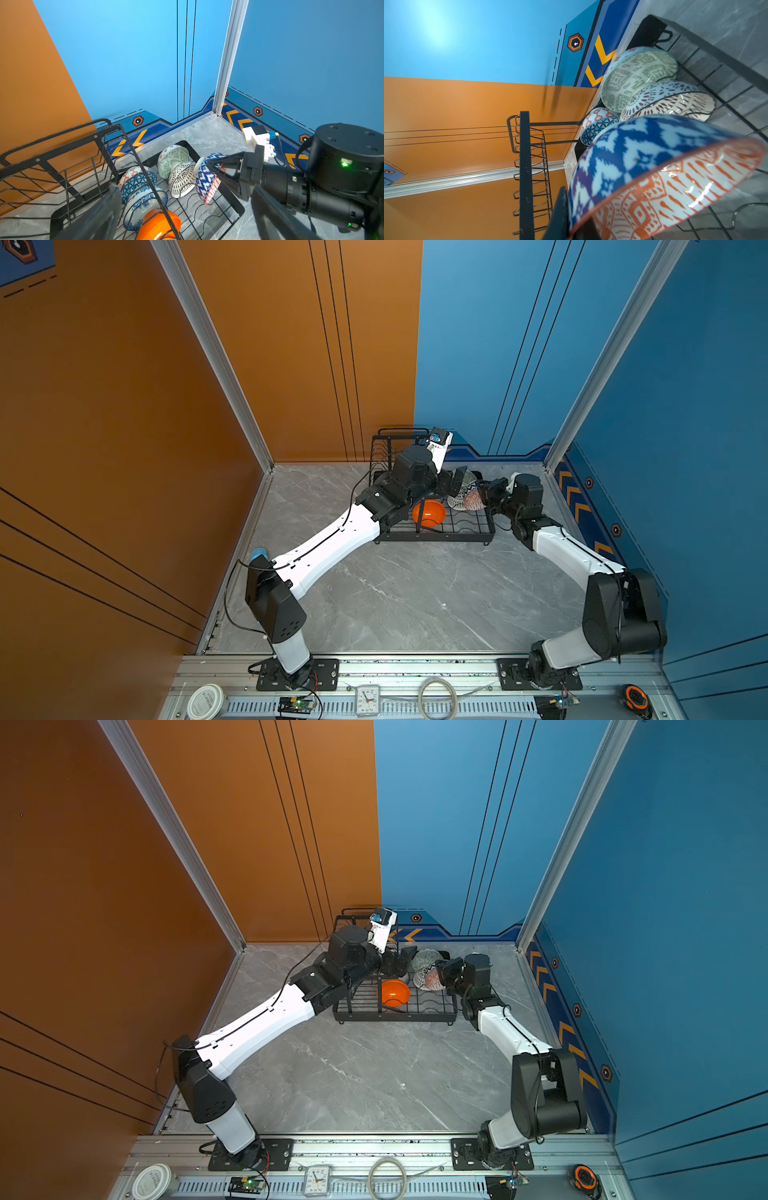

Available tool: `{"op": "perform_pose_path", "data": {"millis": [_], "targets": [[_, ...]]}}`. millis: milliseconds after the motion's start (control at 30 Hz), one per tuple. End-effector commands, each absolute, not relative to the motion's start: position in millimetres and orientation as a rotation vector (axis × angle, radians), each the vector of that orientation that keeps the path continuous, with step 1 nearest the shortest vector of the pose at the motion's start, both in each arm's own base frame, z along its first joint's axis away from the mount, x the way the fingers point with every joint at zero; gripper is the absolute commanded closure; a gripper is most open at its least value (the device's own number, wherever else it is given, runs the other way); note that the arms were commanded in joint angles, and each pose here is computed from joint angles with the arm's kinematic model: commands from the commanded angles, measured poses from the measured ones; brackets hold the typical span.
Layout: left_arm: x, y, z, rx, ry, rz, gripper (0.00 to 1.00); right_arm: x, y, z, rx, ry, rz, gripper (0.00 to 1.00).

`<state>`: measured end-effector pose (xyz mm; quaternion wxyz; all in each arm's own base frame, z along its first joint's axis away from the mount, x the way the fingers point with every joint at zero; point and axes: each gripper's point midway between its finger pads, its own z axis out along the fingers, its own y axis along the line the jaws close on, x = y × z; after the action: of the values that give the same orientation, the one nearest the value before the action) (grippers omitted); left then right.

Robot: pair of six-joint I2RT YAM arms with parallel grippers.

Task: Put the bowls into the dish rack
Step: 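Carry the orange-patterned bowl toward the rack slot with the right gripper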

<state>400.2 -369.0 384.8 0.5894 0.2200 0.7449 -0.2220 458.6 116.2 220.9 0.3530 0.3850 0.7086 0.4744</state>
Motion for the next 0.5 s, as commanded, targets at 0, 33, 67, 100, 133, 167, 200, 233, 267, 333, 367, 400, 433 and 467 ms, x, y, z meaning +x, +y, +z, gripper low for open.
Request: {"op": "perform_pose_path", "data": {"millis": [0, 33, 67, 100, 133, 167, 200, 233, 267, 333, 367, 400, 433, 467], "targets": [[404.4, -373.4, 385.3, 0.535, 1.734, -0.541, 0.02, 460.5, 121.1, 230.3, 0.929, 1.773, 1.229, 1.0], [404.8, -373.9, 385.6, 0.535, 1.733, -0.544, 0.02, 459.2, 122.3, 224.4, 0.936, 1.78, 1.222, 1.0], [405.2, -374.8, 384.5, 0.536, 1.735, -0.548, 0.02, 458.4, 124.1, 218.9, 0.939, 1.783, 1.224, 1.0], [405.8, -375.1, 384.3, 0.535, 1.736, -0.551, 0.02, 457.9, 124.7, 215.2, 0.945, 1.779, 1.227, 1.0], [406.3, -375.1, 383.1, 0.534, 1.74, -0.556, 0.02, 457.5, 125.7, 210.4, 0.953, 1.776, 1.229, 1.0], [406.4, -374.8, 383.0, 0.532, 1.741, -0.558, 0.02, 457.5, 125.9, 206.2, 0.959, 1.771, 1.228, 1.0], [406.7, -374.7, 382.1, 0.533, 1.743, -0.558, 0.02, 458.0, 125.6, 204.3, 0.961, 1.763, 1.228, 1.0], [406.3, -375.0, 381.0, 0.534, 1.746, -0.56, 0.02, 458.5, 125.0, 201.2, 0.967, 1.756, 1.227, 1.0], [406.2, -375.0, 381.0, 0.534, 1.746, -0.562, 0.02, 459.1, 124.1, 197.7, 0.977, 1.75, 1.224, 1.0], [406.4, -374.3, 380.2, 0.531, 1.749, -0.564, 0.02, 460.8, 123.1, 191.5, 0.987, 1.739, 1.225, 1.0], [405.9, -374.9, 380.1, 0.533, 1.749, -0.566, 0.02, 461.7, 123.1, 188.7, 0.99, 1.736, 1.228, 1.0], [406.4, -374.7, 380.1, 0.532, 1.75, -0.568, 0.02, 463.5, 123.1, 187.2, 0.989, 1.727, 1.235, 1.0], [407.1, -374.5, 379.5, 0.535, 1.752, -0.567, 0.02, 464.8, 124.1, 184.4, 0.987, 1.724, 1.24, 1.0], [407.5, -374.6, 379.7, 0.536, 1.753, -0.569, 0.02, 466.8, 124.7, 182.4, 0.984, 1.72, 1.244, 1.0]]}}
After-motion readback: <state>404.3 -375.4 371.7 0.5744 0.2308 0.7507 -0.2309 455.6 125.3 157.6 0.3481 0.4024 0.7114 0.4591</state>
